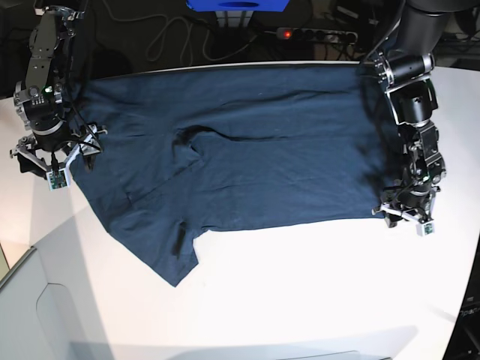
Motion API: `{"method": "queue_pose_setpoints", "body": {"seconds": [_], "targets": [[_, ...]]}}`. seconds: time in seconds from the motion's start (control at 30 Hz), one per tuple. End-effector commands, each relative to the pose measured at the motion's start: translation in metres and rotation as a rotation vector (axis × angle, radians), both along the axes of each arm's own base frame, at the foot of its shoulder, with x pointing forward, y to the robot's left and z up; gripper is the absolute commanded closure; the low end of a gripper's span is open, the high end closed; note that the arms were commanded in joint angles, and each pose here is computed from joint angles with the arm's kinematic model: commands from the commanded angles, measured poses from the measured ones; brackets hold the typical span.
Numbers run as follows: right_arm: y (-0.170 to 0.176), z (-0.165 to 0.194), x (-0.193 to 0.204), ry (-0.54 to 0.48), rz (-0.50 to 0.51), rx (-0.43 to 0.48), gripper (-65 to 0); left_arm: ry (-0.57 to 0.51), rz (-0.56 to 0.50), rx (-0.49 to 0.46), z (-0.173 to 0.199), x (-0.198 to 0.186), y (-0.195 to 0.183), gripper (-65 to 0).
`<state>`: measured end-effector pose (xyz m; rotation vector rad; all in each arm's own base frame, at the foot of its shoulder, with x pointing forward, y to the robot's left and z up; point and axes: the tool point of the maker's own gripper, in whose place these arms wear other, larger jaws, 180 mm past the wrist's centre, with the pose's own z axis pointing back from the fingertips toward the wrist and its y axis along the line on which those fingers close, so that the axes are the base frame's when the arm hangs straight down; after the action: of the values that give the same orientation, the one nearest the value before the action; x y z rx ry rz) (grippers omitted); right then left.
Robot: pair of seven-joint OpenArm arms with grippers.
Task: Fold the T-shirt properly
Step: 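Move both grippers down along the shirt sides to the hem corners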
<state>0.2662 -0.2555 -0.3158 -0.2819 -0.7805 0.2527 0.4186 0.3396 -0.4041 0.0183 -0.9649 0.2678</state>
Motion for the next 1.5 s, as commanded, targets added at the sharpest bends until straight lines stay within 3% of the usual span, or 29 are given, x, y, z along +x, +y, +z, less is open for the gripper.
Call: {"method": "queue_pose_setpoints", "body": {"seconds": [0.0,0.2,0.37,0.5,0.8,1.0,1.23,1.47], "targets": [[-0.003,0.010,0.006,-0.034,0.011,-0.021,-51.8,-0.051,0.004,0.023,0.019,0.011,0.010,-28.0],[-0.004,0.012,0.015,-0.050,0.009,-0.015,-51.8,-0.026,-0.009,0.011,0.005,0.006,0.002,-25.3],[-0.004,0.026,0.032,-0.099,0.009,-0.013,-51.8,-0.014,-0.008,0.008,-0.002,-0.001,0.001,-9.3],[-0.012,0.024,0.057,-0.107,-0.022,0.013,-52.1,-0.013,-0.010,0.007,-0.002,-0.001,0.000,-0.6],[0.003,0.002,0.159,-0.027,-0.002,0.132,-52.2,-0.016,-0.009,0.004,-0.002,0.000,0.000,0.0],[0.028,-0.026,0.217,-0.060,0.000,0.305,-51.9,-0.009,-0.010,0.008,-0.003,-0.002,0.000,0.0],[0.040,-0.068,0.229,-0.084,-0.027,0.420,-51.8,0.014,-0.009,0.005,-0.013,-0.012,0.000,0.0],[0.041,-0.094,0.214,-0.059,-0.039,0.436,-48.9,0.017,-0.010,0.005,-0.014,-0.012,0.000,0.0]]}}
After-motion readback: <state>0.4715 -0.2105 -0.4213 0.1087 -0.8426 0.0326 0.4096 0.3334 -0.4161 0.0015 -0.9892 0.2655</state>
